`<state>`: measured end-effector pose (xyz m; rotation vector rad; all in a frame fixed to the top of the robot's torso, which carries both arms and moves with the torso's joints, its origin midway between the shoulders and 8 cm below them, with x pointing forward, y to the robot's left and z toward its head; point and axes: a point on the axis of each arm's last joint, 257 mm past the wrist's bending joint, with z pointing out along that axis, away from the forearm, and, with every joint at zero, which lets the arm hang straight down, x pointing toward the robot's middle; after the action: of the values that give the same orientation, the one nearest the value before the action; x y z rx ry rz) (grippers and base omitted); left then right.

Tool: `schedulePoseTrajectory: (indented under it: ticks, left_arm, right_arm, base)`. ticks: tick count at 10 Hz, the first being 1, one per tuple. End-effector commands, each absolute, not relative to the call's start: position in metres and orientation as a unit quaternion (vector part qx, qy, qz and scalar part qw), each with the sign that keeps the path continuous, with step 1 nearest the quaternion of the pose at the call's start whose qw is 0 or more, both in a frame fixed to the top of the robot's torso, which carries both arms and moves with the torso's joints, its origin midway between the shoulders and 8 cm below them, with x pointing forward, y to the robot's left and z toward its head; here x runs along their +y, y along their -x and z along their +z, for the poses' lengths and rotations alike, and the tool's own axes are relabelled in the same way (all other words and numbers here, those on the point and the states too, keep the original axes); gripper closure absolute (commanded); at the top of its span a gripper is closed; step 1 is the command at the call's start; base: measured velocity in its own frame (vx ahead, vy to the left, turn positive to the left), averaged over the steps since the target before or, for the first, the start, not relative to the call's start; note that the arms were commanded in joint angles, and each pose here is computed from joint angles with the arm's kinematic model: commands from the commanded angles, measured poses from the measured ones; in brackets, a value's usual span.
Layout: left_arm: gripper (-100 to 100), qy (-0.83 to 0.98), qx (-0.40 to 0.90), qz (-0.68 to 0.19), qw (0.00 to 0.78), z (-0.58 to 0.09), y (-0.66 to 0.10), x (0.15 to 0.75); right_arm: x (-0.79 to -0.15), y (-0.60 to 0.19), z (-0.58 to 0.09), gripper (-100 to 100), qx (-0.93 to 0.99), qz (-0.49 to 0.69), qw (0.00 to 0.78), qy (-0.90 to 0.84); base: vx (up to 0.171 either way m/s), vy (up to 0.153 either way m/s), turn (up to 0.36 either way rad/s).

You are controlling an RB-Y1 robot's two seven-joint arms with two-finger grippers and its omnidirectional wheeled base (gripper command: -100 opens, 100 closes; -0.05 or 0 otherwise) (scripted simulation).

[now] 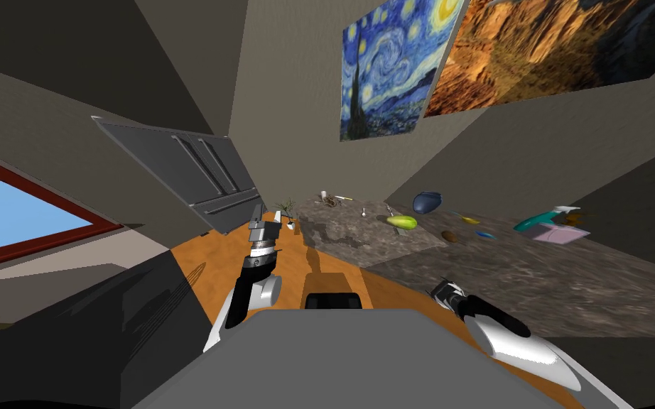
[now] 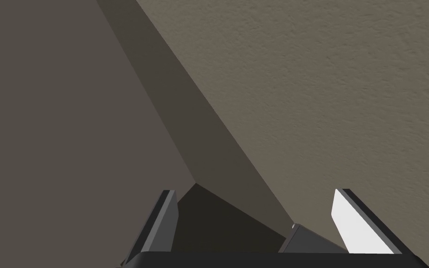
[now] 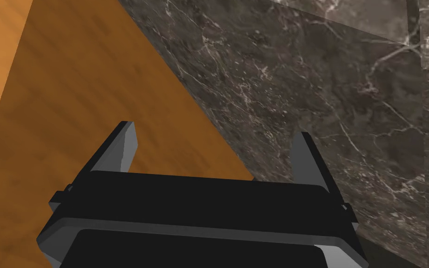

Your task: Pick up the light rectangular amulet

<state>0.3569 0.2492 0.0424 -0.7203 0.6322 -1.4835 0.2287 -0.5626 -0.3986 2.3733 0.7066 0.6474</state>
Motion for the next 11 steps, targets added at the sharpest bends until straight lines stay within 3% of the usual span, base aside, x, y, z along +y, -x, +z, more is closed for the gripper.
schedulePoseTrajectory:
  ticks: [1,11]
  left_arm:
    - [0,0.315,0.277,-0.649,0.635,0.042,-0.357,0.249]
    - [0,0.315,0.277,-0.649,0.635,0.042,-0.357,0.249]
  right_arm:
    - [-0.569,-0.216,-0.404,-100,0.241,0.225,0.273,-0.904]
    - [-0.627,-0.115,-0.420,-100,0.029,0.108,0.183,-0.977]
  base:
    - [0.050,0.065,0.027]
    - [0.062,0.057,0.061]
